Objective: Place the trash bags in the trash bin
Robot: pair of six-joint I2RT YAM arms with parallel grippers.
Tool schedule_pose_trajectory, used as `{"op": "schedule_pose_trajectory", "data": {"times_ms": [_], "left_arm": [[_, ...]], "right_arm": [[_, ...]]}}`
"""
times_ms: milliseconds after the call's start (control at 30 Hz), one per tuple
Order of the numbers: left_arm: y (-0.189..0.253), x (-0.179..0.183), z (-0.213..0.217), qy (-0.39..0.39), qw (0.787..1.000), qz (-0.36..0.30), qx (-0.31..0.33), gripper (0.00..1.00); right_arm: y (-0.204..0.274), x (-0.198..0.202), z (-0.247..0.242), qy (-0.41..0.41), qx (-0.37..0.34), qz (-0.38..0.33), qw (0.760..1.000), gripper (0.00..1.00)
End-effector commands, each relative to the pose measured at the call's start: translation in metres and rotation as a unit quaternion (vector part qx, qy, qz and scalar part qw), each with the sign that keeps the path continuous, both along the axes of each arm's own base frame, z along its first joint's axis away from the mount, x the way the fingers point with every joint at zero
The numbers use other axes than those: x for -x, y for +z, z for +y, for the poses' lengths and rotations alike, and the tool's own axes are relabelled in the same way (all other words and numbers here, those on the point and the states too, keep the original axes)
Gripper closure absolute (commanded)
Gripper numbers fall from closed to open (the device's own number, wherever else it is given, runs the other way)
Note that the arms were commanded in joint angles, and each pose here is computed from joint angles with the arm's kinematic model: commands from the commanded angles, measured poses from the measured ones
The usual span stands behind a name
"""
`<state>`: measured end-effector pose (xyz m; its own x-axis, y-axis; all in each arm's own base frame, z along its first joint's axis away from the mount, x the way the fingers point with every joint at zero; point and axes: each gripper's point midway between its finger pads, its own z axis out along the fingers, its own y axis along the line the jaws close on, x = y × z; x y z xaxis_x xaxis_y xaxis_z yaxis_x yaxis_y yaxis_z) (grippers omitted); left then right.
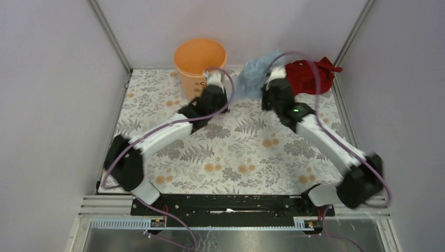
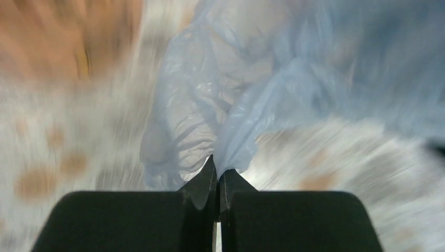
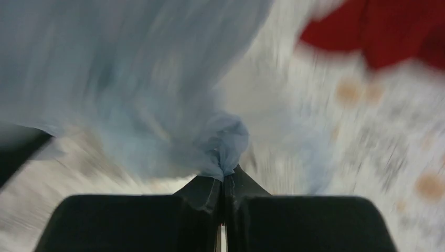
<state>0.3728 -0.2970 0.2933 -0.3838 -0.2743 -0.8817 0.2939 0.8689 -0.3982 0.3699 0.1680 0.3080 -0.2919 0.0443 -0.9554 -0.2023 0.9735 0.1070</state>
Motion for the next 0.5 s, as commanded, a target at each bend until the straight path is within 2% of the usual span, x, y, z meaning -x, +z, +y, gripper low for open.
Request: {"op": "schedule_pose_trajectory", "data": {"times_ms": [0,100,167,233,267,300,367,433,467], "left_arm": [[-0.091,0.02,-0.001,-0.055,0.99,0.128,-0.035,1.0],[0.072,0.015,-0.02,-0.104,0.994,-0.022,0.008,1.0],[0.178,0.047,-0.023,-0.126,0.981,-0.144,0.037,1.0],[0.24,0.094,-0.023,-0.153,0.955,-0.245,0.067,1.0],[0.245,0.107,-0.023,-0.16,0.948,-0.263,0.085,1.0],[0.233,0.11,-0.021,-0.158,0.949,-0.254,0.104,1.0],[0.14,0.091,-0.021,-0.116,0.977,-0.164,0.077,1.0],[0.015,0.067,-0.003,-0.048,0.998,-0.026,0.003,1.0],[-0.06,0.063,0.006,-0.026,0.997,0.068,-0.038,1.0]], "right_arm": [[-0.113,0.024,-0.012,-0.012,0.084,0.203,0.975,1.0],[0.026,0.006,-0.017,-0.023,0.069,0.09,0.993,1.0],[0.115,0.016,-0.012,0.007,0.027,0.006,1.0,1.0],[0.175,0.039,0.0,0.064,-0.034,-0.077,0.994,1.0],[0.185,0.051,0.006,0.094,-0.059,-0.107,0.988,1.0],[0.185,0.058,0.012,0.116,-0.076,-0.133,0.981,1.0],[0.125,0.056,0.017,0.122,-0.086,-0.117,0.982,1.0],[-0.003,0.046,0.012,0.074,-0.057,0.012,0.996,1.0],[-0.064,0.05,0.008,0.054,-0.039,0.086,0.994,1.0]]}}
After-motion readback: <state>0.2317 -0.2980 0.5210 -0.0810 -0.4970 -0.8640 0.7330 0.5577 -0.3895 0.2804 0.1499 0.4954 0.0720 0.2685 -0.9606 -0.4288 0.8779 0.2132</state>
